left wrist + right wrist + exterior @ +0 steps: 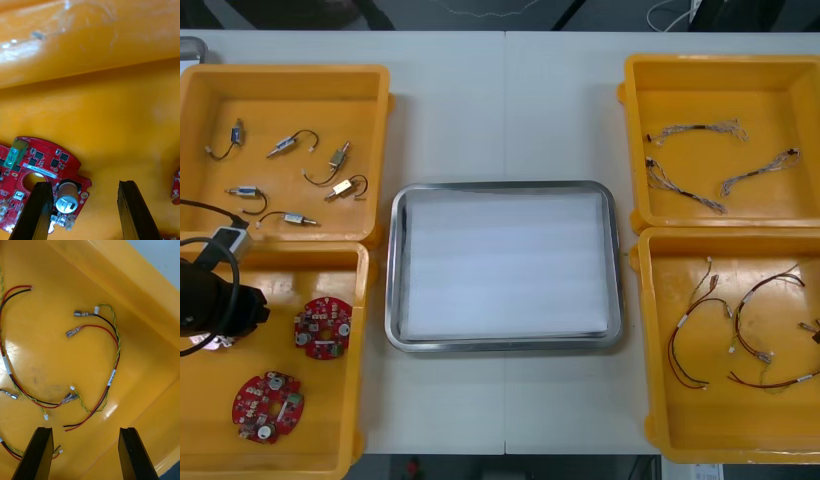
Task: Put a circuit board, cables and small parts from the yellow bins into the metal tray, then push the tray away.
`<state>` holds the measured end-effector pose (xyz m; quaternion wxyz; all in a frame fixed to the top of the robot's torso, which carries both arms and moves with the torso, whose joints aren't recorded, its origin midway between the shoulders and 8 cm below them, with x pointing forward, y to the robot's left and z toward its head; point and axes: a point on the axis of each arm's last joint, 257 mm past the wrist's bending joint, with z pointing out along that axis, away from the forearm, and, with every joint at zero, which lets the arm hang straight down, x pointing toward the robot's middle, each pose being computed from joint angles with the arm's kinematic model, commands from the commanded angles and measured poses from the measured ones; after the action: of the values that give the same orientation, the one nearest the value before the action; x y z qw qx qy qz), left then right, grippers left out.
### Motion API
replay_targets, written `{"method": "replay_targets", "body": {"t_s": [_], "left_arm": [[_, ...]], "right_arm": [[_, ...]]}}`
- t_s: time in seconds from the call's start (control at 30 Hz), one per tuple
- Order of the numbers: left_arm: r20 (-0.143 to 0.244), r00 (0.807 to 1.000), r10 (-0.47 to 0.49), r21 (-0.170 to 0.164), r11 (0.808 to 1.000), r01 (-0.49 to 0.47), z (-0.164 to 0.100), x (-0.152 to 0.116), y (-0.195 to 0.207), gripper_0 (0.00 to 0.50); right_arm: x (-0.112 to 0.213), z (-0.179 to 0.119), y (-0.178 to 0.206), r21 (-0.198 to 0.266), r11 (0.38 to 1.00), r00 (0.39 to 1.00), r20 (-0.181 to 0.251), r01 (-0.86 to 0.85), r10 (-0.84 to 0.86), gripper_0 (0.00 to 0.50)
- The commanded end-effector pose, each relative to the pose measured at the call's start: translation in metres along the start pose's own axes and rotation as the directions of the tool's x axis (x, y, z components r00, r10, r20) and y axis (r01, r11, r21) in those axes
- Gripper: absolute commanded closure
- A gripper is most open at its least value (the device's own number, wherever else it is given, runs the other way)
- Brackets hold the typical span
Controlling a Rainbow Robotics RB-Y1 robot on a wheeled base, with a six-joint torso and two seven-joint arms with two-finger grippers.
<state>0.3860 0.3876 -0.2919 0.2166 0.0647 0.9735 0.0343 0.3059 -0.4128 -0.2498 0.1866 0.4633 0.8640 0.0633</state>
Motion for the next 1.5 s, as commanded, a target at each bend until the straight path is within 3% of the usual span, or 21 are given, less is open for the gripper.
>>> {"method": "replay_targets", "body": {"t_s": [0.03, 0.47, 0.7, 0.73, 0.77, 0.8, 1.23, 1.5], "left_arm": [[-0.016, 0.997, -0.075, -0.043, 0.996, 0.075, 0.003, 0.012, 0.013, 0.0], [-0.021, 0.997, -0.07, -0.051, 0.996, 0.069, 0.009, 0.022, 0.014, 0.0], [-0.02, 0.997, -0.07, -0.046, 0.997, 0.069, 0.011, 0.025, 0.014, 0.004], [-0.016, 0.997, -0.071, -0.047, 0.996, 0.07, 0.011, 0.025, 0.014, 0.171], [-0.02, 0.997, -0.069, -0.047, 0.997, 0.068, 0.012, 0.026, 0.014, 0.295], [-0.019, 0.997, -0.07, -0.048, 0.996, 0.069, 0.011, 0.026, 0.015, 0.498], [-0.008, 0.998, -0.064, -0.056, 0.996, 0.063, 0.007, 0.022, 0.019, 0.5], [-0.011, 0.998, -0.055, -0.085, 0.995, 0.054, -0.028, 0.011, 0.025, 0.5]], "right_arm": [[0.017, 0.009, -0.008, 0.0, 0.999, 0.999, -0.009, -0.037, 0.037, 0.0], [0.017, 0.044, -0.014, -0.045, 0.993, 0.994, -0.004, -0.11, 0.11, 0.0], [0.022, 0.069, -0.017, -0.044, 0.99, 0.991, -0.027, -0.134, 0.133, 0.0], [0.022, 0.073, -0.018, -0.044, 0.989, 0.99, -0.028, -0.14, 0.138, 0.0], [0.023, 0.075, -0.016, -0.047, 0.989, 0.99, -0.03, -0.139, 0.137, 0.0], [0.024, 0.078, -0.018, -0.045, 0.989, 0.989, -0.033, -0.144, 0.143, 0.0], [0.033, 0.1, -0.033, -0.033, 0.984, 0.984, -0.05, -0.175, 0.173, 0.0], [0.04, 0.112, -0.038, -0.016, 0.982, 0.98, -0.067, -0.19, 0.188, 0.0]]}}
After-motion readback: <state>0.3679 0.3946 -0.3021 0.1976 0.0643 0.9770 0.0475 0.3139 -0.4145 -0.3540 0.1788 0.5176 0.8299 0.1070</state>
